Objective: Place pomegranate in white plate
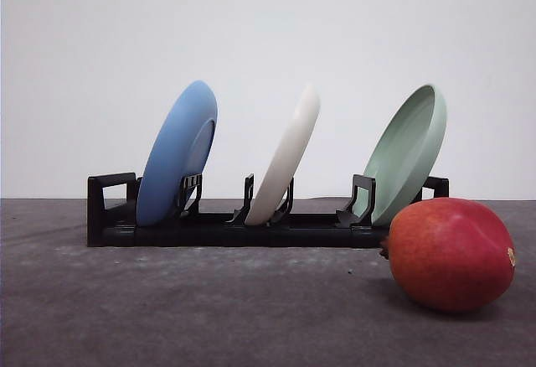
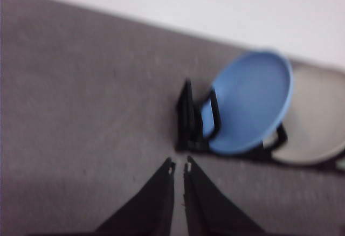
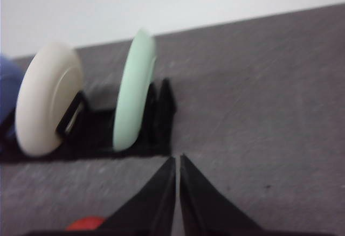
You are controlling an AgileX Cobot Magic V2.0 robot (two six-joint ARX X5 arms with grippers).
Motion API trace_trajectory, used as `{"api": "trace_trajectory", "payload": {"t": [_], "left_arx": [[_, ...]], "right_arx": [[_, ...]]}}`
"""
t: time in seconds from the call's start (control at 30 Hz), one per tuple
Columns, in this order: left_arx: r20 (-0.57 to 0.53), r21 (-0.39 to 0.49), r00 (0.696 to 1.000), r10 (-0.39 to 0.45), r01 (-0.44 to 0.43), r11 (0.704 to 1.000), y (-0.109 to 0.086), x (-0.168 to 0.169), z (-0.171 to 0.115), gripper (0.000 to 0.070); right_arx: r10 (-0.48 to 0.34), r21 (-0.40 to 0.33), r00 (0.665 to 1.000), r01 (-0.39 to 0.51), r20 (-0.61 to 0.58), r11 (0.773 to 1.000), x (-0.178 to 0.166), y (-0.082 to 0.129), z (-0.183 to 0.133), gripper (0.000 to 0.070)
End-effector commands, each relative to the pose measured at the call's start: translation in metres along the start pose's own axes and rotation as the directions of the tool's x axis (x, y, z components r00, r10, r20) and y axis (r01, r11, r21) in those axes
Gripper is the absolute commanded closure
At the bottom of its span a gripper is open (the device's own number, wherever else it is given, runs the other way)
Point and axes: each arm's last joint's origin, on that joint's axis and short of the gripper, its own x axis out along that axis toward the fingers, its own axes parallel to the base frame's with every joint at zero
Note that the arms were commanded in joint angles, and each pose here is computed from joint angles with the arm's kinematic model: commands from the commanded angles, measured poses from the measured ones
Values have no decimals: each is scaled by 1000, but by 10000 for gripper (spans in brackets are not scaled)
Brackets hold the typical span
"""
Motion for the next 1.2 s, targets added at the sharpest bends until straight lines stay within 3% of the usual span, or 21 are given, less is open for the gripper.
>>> {"api": "trace_trajectory", "payload": {"t": [0.0, 0.3, 0.47, 0.63, 0.8, 0.83, 0.87, 0.97, 1.0, 1.17], "left_arx": [[-21, 46, 1000, -23, 24, 999, -2, 4, 6, 688], [-102, 105, 984, -149, 160, 982, -15, 33, 14, 687], [-105, 198, 967, -232, 249, 948, -27, 44, 19, 687], [-170, 307, 945, -281, 322, 896, -39, 54, 19, 687], [-208, 326, 926, -316, 370, 870, -48, 59, 19, 673], [-209, 328, 923, -323, 377, 866, -49, 60, 19, 652], [-208, 330, 921, -328, 382, 863, -50, 60, 19, 573], [-206, 333, 917, -341, 393, 857, -52, 58, 19, 252], [-206, 334, 916, -344, 396, 855, -52, 58, 19, 225], [-214, 339, 902, -375, 429, 837, -56, 57, 18, 230]], "right_arx": [[20, -23, 1000, -20, -9, 1000, 2, 1, 5, 693], [114, -125, 991, -122, -71, 985, 10, 10, 3, 693], [183, -159, 979, -196, -93, 968, 10, 16, 2, 693], [222, -189, 969, -239, -107, 952, 9, 20, 0, 693], [232, -192, 966, -250, -111, 949, 9, 20, 0, 688], [233, -192, 966, -251, -111, 949, 9, 20, 0, 672], [233, -192, 966, -250, -111, 949, 9, 20, 0, 609], [232, -191, 966, -250, -110, 949, 9, 20, 0, 382], [233, -191, 966, -250, -110, 949, 9, 20, 0, 353], [233, -189, 966, -250, -109, 950, 9, 20, 0, 352]]}}
